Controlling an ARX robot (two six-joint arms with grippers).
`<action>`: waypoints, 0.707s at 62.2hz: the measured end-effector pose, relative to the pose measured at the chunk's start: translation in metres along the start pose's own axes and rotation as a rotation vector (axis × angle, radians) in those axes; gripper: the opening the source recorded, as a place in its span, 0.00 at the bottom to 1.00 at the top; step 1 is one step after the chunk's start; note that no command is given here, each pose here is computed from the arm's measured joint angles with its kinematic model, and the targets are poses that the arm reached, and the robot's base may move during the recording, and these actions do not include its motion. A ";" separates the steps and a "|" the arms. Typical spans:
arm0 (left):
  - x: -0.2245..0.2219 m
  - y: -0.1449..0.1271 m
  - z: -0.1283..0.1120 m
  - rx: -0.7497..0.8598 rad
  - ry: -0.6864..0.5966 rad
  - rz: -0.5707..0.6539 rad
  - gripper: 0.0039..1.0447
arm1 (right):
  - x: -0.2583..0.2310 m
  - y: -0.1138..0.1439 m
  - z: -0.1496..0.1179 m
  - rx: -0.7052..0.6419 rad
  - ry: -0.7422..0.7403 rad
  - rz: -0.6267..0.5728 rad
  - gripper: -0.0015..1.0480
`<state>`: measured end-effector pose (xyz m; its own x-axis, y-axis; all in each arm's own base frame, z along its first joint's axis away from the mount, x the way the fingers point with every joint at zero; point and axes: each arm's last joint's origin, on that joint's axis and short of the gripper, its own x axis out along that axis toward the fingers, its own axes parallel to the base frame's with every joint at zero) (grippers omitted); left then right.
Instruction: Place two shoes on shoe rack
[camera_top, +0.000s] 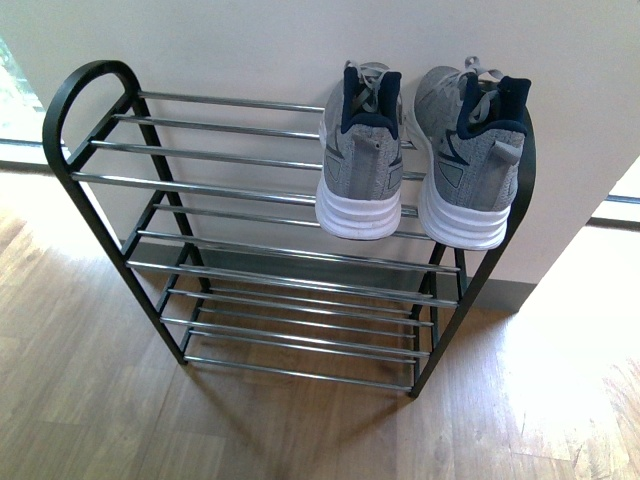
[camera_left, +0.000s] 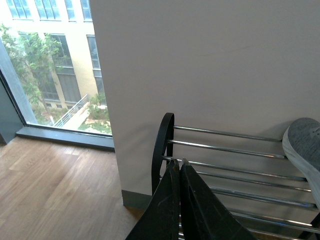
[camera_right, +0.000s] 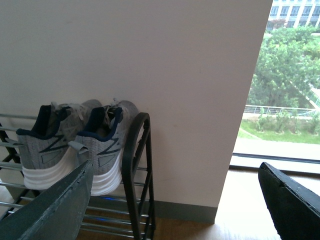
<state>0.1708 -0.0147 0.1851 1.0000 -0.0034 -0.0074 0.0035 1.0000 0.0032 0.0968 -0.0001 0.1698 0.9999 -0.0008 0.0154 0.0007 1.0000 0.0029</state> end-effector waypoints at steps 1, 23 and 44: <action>-0.002 0.001 -0.001 0.000 0.001 -0.001 0.01 | 0.000 0.000 0.000 0.000 0.000 0.000 0.91; -0.026 0.014 -0.010 -0.001 0.002 0.000 0.01 | 0.000 0.000 0.000 0.000 0.000 0.000 0.91; -0.041 0.014 -0.016 -0.001 -0.016 -0.001 0.01 | 0.000 0.000 0.000 0.000 0.000 0.000 0.91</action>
<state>0.1296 -0.0006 0.1695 1.0000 -0.0042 0.0086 0.0042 1.0000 0.0025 0.0968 -0.0001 0.1698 0.9999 -0.0011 0.0154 0.0011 1.0000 0.0029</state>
